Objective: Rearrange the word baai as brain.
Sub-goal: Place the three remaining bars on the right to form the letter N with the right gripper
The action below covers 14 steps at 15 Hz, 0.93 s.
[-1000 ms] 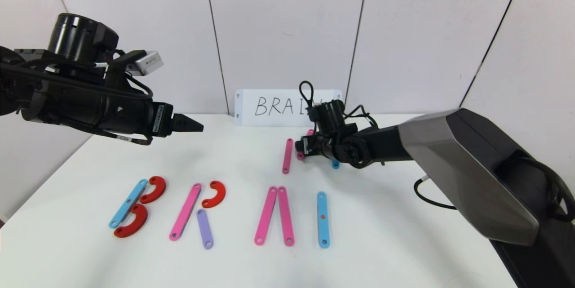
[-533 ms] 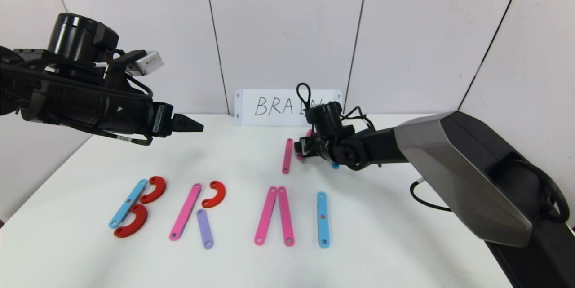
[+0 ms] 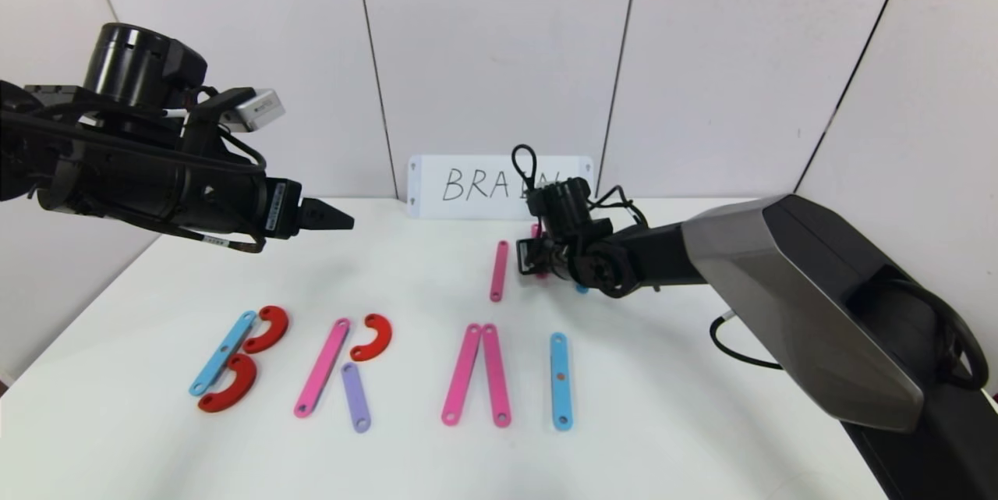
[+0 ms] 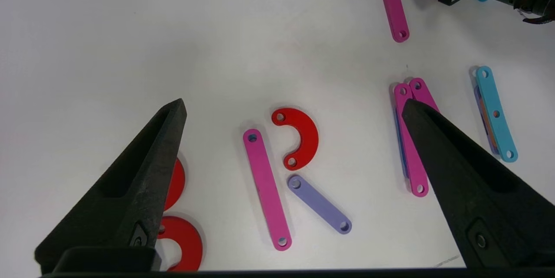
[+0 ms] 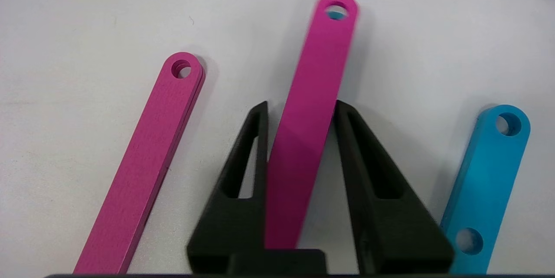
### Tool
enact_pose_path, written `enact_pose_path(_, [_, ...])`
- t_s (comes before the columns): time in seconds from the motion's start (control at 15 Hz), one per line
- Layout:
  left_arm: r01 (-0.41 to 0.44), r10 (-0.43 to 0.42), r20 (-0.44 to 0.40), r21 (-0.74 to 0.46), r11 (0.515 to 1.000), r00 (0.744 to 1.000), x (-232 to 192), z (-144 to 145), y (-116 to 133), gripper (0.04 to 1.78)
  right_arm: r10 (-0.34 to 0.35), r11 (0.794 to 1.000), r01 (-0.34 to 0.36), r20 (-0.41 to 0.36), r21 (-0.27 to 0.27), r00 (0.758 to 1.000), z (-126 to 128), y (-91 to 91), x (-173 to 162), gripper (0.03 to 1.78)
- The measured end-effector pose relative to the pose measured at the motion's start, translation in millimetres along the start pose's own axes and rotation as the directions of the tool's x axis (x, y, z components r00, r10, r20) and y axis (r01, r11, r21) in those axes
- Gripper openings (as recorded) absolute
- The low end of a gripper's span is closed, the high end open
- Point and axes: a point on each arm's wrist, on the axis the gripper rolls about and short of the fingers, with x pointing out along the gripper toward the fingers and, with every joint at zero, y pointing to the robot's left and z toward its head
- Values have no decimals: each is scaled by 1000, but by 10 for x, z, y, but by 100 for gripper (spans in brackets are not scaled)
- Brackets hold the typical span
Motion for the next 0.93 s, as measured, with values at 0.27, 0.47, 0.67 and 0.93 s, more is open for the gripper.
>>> enact_pose_path(0.27, [-1, 1, 1, 0, 1000, 1000, 0, 1, 0, 174, 0, 1000, 0, -3, 2, 1000, 0, -2, -9, 31])
enact_pose_path(0.47, [-1, 1, 1, -1, 1000, 1000, 0, 0, 2, 174, 1, 1000, -1, -3, 4, 1000, 11, -1, -25, 31])
enact_pose_path(0.67, [-2, 2, 4, -1, 1000, 1000, -2, 5, 4, 174, 2, 1000, -2, 7, 9, 1000, 92, -20, -132, 31])
enact_pose_path(0.93, [-3, 3, 4, -1, 1000, 1000, -2, 6, 4, 174, -6, 1000, 6, 13, 27, 1000, 202, -90, -479, 31])
